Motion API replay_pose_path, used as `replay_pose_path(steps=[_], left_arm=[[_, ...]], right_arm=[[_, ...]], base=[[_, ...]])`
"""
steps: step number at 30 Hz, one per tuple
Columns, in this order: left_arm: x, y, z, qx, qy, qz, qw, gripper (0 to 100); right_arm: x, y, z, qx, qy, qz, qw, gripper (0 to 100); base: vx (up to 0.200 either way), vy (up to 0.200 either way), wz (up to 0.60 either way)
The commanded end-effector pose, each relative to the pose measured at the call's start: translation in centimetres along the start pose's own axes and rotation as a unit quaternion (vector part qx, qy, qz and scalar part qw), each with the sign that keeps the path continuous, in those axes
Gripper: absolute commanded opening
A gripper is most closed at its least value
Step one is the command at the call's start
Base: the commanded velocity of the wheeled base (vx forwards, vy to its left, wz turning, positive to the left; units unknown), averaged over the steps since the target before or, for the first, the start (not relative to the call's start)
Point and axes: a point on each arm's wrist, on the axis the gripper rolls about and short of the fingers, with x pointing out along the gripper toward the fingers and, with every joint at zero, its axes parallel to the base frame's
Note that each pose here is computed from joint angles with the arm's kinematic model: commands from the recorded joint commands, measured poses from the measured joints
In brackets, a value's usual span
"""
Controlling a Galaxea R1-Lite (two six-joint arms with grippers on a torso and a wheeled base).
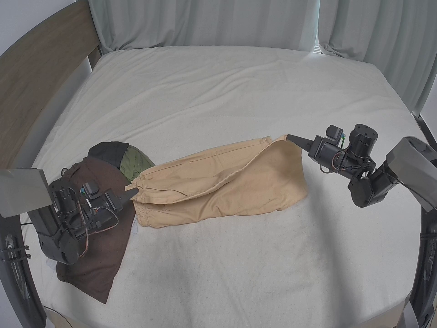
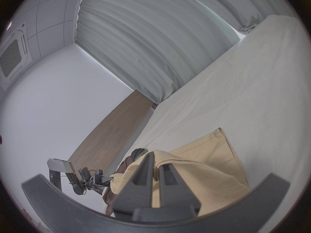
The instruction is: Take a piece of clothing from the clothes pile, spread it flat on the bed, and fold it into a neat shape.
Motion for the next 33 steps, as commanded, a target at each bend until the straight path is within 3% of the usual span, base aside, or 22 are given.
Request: replay_pose_path(steps=[1,6,21,22,23,24,33], left_arm=[[1.0,1.1,-0.1,-0.001,-0.007,0.010,0.9999,0],[1.8,2.0,-0.1,-0.002,-0.024,0.029,0.9993,0],[2.3,2.4,0.1,-0.007,-0.030,0.027,0.9992,0],[2.3,2.4,0.2,-0.013,-0.032,0.025,0.9991,100],[2.3,2.4,0.2,-0.017,-0.032,0.025,0.9990,100],[2.3,2.3,0.3,-0.020,-0.033,0.024,0.9990,100],[3.0,2.6,2.3,-0.043,-0.082,0.028,0.9953,100]], right_arm=[[0.7,-1.1,-0.5,0.002,0.002,-0.002,1.0000,0],[1.3,-1.9,-0.5,0.002,0.001,-0.004,1.0000,0],[2.1,-3.0,-0.8,-0.004,-0.004,-0.001,1.0000,0],[2.3,-3.2,-0.7,-0.008,-0.006,0.000,0.9999,0],[2.4,-3.3,-0.7,-0.009,-0.008,0.000,0.9999,0],[2.6,-3.5,-0.8,-0.010,-0.010,0.000,0.9999,100],[2.7,-3.7,-0.8,-0.020,-0.014,-0.004,0.9997,100]], base=[[0.000,0.000,0.00],[0.000,0.000,0.00],[0.000,0.000,0.00],[0.000,0.000,0.00],[0.000,0.000,0.00],[0.000,0.000,0.00],[0.000,0.000,0.00]])
